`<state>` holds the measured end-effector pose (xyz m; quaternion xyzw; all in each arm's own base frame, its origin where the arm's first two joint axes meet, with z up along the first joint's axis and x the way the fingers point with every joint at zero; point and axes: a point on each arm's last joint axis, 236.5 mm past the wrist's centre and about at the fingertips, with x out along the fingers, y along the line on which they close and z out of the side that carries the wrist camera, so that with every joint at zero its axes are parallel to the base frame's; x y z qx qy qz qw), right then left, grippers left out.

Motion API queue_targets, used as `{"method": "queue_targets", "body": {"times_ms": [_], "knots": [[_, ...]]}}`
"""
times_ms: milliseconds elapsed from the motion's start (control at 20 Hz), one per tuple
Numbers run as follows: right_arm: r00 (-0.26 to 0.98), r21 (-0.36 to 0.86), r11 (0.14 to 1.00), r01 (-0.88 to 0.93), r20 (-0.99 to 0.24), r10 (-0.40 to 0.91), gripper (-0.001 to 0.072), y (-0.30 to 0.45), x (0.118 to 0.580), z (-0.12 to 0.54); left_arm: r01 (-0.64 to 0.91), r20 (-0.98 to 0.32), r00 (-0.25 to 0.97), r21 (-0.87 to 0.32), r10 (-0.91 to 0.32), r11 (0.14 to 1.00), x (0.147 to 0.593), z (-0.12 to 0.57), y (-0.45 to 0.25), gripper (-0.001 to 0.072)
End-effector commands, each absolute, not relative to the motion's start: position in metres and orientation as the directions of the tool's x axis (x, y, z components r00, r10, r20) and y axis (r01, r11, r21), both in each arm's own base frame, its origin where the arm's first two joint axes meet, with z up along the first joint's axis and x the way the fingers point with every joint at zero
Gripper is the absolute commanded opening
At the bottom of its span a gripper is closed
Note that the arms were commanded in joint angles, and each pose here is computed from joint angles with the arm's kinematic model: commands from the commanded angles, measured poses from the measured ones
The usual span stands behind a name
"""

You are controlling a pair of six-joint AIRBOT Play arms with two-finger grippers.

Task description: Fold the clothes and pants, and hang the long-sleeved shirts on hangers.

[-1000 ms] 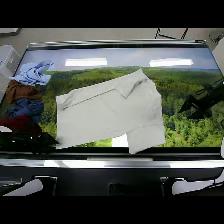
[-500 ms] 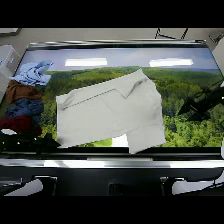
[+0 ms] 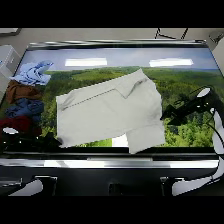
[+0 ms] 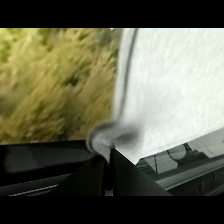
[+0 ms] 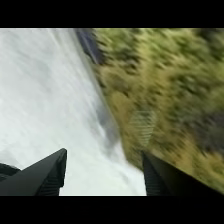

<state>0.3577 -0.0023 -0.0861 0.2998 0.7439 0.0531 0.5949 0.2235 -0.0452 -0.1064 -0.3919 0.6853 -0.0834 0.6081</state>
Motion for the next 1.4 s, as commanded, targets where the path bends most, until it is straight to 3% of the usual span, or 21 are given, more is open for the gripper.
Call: {"method": "queue_targets", "body": {"times_ms": [0,50,100,200,300,350,500,600,650,750,850,1050,1200,1350], "knots": [[-0.093,0.484,0.789,0.379,-0.828,0.553,0.0534,0.019,0.369,-0.104,-0.416,-0.768,0.076,-0.604,-0.636,0.680,0.229,-0.098,-0.046,0.0022],[-0.102,0.481,0.788,0.384,-0.826,0.554,0.0530,0.021,0.368,-0.108,-0.412,-0.769,0.085,-0.607,-0.634,0.680,0.230,-0.096,-0.046,0.0022],[-0.115,0.483,0.788,0.381,-0.821,0.559,0.0414,0.027,0.367,-0.111,-0.408,-0.768,0.094,-0.610,-0.634,0.679,0.231,-0.093,-0.046,0.0022],[-0.133,0.495,0.796,0.347,-0.815,0.565,0.0038,0.037,0.365,-0.105,-0.400,-0.760,0.126,-0.627,-0.637,0.668,0.239,-0.086,-0.047,0.0022],[-0.109,0.519,0.806,0.284,-0.818,0.565,0.0043,0.036,0.374,-0.080,-0.351,-0.753,0.209,-0.653,-0.624,0.671,0.266,-0.062,-0.041,0.0021],[-0.040,0.524,0.817,0.241,-0.836,0.548,0.0042,0.030,0.391,-0.056,-0.302,-0.740,0.288,-0.672,-0.608,0.676,0.289,-0.037,-0.034,0.0020],[0.353,0.491,0.871,0.025,-0.819,0.451,0.0042,0.006,0.462,0.079,-0.012,-0.565,0.660,-0.667,-0.495,0.745,0.380,0.131,-0.006,0.0020],[0.691,0.344,0.931,-0.122,-0.644,0.329,0.0042,-0.010,0.488,0.227,0.171,-0.325,0.868,-0.512,-0.375,0.842,0.401,0.290,0.008,0.0021],[0.835,0.228,0.959,-0.169,-0.484,0.262,0.0043,-0.014,0.481,0.314,0.227,-0.171,0.934,-0.396,-0.314,0.890,0.392,0.375,0.011,0.0021],[0.975,0.035,0.987,-0.159,-0.150,0.162,0.0043,-0.015,0.427,0.454,0.255,0.072,0.967,-0.182,-0.246,0.950,0.351,0.497,0.002,0.0022],[0.994,-0.064,0.994,-0.089,0.053,0.093,0.0043,-0.010,0.353,0.528,0.275,0.194,0.946,-0.063,-0.258,0.959,0.306,0.556,-0.020,0.0022],[0.977,-0.139,0.990,-0.012,0.211,0.042,0.0043,0.005,0.248,0.579,0.283,0.289,0.919,-0.007,-0.269,0.959,0.250,0.589,-0.047,0.0022],[0.964,-0.091,0.996,0.002,0.265,0.023,0.0043,0.009,0.214,0.592,0.277,0.346,0.901,0.008,-0.262,0.961,0.226,0.604,-0.055,0.0021],[0.959,-0.099,0.995,0.035,0.285,-0.006,0.0043,0.004,0.207,0.597,0.286,0.340,0.902,-0.007,-0.267,0.958,0.224,0.602,-0.058,0.0021]]}}
